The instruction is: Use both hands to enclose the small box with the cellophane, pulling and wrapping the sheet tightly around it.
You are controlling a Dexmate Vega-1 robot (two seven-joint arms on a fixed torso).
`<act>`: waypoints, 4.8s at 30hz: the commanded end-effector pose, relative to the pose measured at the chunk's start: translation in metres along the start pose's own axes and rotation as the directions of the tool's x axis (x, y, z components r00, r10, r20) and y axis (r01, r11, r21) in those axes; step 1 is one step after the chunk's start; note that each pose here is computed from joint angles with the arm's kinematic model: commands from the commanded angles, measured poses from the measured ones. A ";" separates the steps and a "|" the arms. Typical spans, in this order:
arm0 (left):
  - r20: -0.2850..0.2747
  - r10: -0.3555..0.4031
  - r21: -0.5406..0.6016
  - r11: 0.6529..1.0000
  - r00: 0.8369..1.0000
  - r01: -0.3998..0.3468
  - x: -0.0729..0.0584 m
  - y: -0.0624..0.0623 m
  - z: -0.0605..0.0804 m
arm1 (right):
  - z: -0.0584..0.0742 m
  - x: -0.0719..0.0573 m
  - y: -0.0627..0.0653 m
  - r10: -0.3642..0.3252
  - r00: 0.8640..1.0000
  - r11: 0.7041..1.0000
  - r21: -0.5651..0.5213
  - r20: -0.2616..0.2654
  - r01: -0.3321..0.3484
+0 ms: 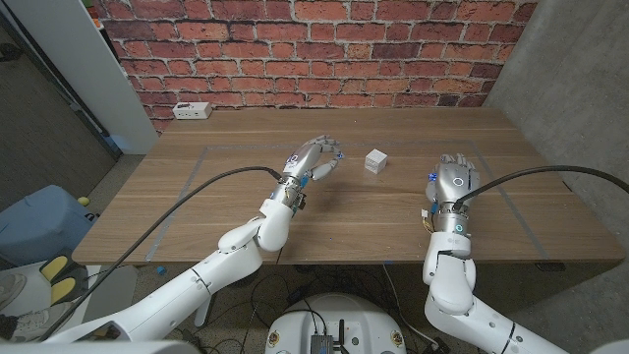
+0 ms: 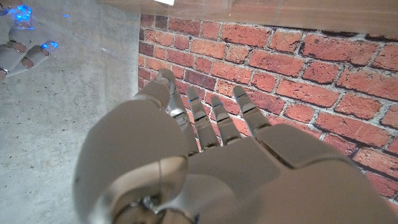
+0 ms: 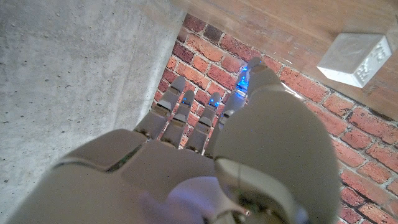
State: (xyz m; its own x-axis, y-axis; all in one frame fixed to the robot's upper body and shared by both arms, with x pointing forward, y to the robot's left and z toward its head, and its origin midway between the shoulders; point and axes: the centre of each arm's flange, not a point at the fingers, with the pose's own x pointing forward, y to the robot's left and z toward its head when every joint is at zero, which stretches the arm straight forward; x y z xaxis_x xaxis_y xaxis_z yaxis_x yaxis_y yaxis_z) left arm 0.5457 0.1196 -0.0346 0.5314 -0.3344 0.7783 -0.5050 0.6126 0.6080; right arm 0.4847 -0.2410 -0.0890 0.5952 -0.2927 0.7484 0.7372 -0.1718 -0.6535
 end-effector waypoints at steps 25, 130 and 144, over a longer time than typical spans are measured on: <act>-0.030 0.128 0.191 0.974 0.991 -0.120 0.066 0.022 -0.021 | 0.024 0.107 0.010 -0.130 0.986 0.990 0.061 0.109 0.124; -0.238 0.103 0.664 0.743 0.966 0.084 0.202 -0.045 -0.053 | 0.058 0.156 0.027 0.405 0.829 0.879 0.087 0.385 -0.470; -0.036 0.225 0.401 0.896 0.974 -0.192 0.158 -0.012 -0.029 | 0.062 0.162 0.029 0.314 0.897 0.917 0.145 0.312 -0.371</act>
State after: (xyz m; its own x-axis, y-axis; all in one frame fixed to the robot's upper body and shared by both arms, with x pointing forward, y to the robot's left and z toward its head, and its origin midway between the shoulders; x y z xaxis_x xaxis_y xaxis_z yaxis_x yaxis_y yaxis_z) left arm 0.7164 0.1000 0.0583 0.6023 -0.0481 0.7968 -0.7979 -0.0065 0.6027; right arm 0.6190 -0.2370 0.0172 0.9033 0.0257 0.4283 0.4254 0.0768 -0.9017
